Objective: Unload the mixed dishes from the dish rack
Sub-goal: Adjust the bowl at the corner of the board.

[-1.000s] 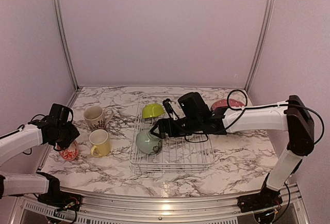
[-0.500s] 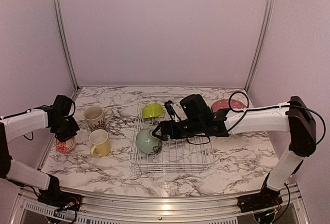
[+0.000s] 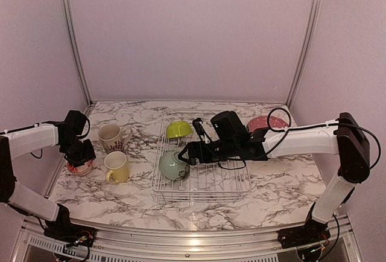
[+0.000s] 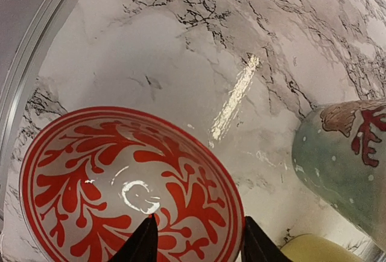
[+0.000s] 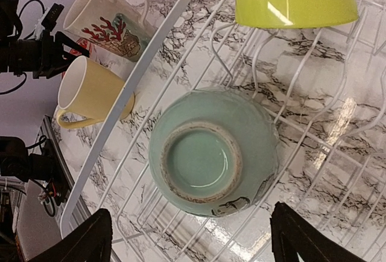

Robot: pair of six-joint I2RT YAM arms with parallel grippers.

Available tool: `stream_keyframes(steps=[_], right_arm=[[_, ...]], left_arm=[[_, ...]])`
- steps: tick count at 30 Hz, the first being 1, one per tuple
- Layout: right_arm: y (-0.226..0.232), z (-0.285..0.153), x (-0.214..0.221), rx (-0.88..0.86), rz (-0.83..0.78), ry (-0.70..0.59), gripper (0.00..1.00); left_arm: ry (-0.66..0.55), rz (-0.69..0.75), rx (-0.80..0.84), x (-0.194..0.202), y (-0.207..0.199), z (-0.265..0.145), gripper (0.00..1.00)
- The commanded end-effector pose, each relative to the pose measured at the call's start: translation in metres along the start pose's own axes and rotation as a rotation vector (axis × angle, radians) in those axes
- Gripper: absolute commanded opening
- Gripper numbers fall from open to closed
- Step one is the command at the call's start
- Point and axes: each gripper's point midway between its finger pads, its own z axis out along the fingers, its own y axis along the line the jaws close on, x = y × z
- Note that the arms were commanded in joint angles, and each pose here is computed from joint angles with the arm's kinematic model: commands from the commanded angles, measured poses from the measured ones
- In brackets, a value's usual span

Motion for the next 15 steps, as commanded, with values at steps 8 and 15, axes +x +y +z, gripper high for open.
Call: stream_keyframes(steps=[8,15], right_arm=[[0.003,0.02,-0.011,0.012,-0.015,0.013,0.87],[-0.004,0.039,-0.016,0.076,-0.036,0.05,0.87]], left_arm=[[-0.091,-0.017,0.252,0.001,-0.02,-0.062,0.81],[-0.244,0.02,0.515,-0.011,-0.049,-0.118,0.95]])
